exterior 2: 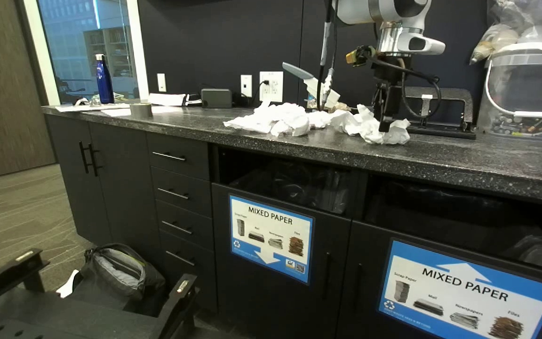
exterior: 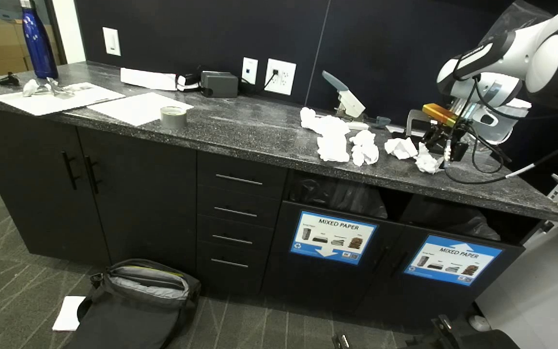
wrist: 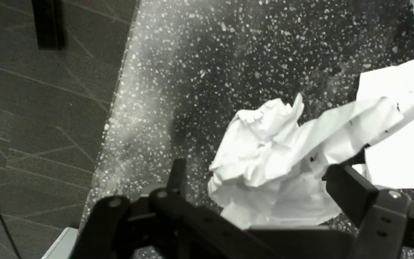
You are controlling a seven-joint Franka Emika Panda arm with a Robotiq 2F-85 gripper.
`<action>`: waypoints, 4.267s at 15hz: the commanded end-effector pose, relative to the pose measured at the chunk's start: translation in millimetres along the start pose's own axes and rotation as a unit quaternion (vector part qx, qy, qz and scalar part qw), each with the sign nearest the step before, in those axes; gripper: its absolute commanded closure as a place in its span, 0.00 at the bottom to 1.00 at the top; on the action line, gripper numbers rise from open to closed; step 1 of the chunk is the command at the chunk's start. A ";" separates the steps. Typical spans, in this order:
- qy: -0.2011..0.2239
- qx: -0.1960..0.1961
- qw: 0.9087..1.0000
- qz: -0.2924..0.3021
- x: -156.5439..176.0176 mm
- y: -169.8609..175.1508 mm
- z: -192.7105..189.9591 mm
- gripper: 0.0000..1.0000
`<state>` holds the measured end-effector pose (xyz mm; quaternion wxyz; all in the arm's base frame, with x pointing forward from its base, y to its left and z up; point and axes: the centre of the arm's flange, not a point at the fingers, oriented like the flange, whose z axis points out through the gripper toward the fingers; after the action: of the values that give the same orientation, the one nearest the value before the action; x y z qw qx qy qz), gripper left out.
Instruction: Put the papers in the bon to the left
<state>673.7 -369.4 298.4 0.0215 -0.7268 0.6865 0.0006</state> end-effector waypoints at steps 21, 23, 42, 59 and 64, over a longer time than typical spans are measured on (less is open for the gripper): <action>-0.002 -0.147 0.929 -0.339 -80.0 133.0 21.7 0.89; -0.020 -0.146 0.910 -0.388 -97.1 148.1 33.2 0.89; 0.158 -0.019 0.754 -0.637 -289.9 232.5 186.4 0.91; 0.303 0.288 0.750 -0.512 -260.9 115.8 265.1 0.92; 0.327 0.311 0.738 -0.503 -237.5 84.9 276.7 0.91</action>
<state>556.7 -117.2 44.0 0.0172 -0.8909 0.1583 -0.4253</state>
